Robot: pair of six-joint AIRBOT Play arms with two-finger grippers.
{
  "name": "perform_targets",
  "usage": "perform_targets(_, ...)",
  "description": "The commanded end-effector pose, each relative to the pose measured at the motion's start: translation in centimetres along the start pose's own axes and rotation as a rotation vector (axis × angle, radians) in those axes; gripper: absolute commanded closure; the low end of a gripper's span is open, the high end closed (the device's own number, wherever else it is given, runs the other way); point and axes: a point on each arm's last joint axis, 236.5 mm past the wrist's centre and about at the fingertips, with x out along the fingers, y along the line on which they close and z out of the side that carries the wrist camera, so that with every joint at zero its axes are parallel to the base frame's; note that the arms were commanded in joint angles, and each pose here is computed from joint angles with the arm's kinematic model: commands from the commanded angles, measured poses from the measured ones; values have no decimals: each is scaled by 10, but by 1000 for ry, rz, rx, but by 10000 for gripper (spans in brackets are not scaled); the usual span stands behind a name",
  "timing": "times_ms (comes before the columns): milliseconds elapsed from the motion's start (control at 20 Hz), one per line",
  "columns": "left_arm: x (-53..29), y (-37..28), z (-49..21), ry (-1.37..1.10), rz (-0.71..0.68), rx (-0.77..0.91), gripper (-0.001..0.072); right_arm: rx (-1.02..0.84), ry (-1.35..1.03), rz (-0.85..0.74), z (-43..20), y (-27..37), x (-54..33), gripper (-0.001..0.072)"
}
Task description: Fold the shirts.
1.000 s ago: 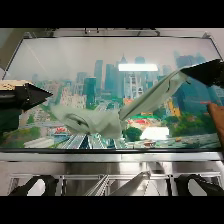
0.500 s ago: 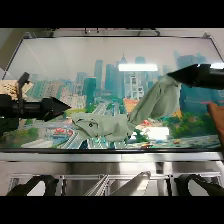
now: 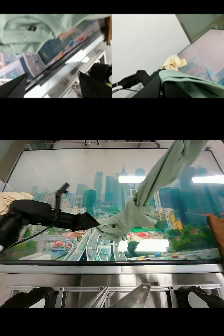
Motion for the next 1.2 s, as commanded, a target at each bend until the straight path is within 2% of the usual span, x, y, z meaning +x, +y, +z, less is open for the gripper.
perform_targets(0, 60, 1, -14, 78, 25, 14, 13, 64, 162, -213, -44, -57, -1, 696)
perform_targets(200, 94, -6, -23, 165, 21, 38, 14, 279, 452, -595, -169, -171, -40, 696)
perform_targets(400, 88, -13, -1, 168, -4, 54, 13, 447, 530, -814, -271, -259, -78, 692)
perform_targets(450, 86, -9, 6, 155, -1, 46, 13, 483, 547, -834, -284, -271, -84, 493)
perform_targets(500, 84, -4, 12, 148, 1, 33, 13, 524, 556, -848, -292, -282, -91, 103)
perform_targets(550, 81, 3, 14, 150, 2, 10, 13, 566, 550, -867, -296, -291, -100, 75)
perform_targets(750, 77, 26, -13, 273, -10, -132, 14, 732, 372, -1016, -280, -322, -177, 75)
perform_targets(800, 81, 32, -21, 290, -3, -165, 14, 796, 306, -1060, -278, -329, -202, 98)
perform_targets(850, 85, 40, -28, 299, 9, -200, 14, 850, 244, -1085, -278, -335, -224, 240)
perform_targets(900, 90, 49, -34, 298, 25, -238, 14, 906, 194, -1095, -282, -342, -242, 283)
perform_targets(1150, 125, 54, -35, 300, 28, -271, 15, 1023, 202, -983, -317, -364, -235, 279)
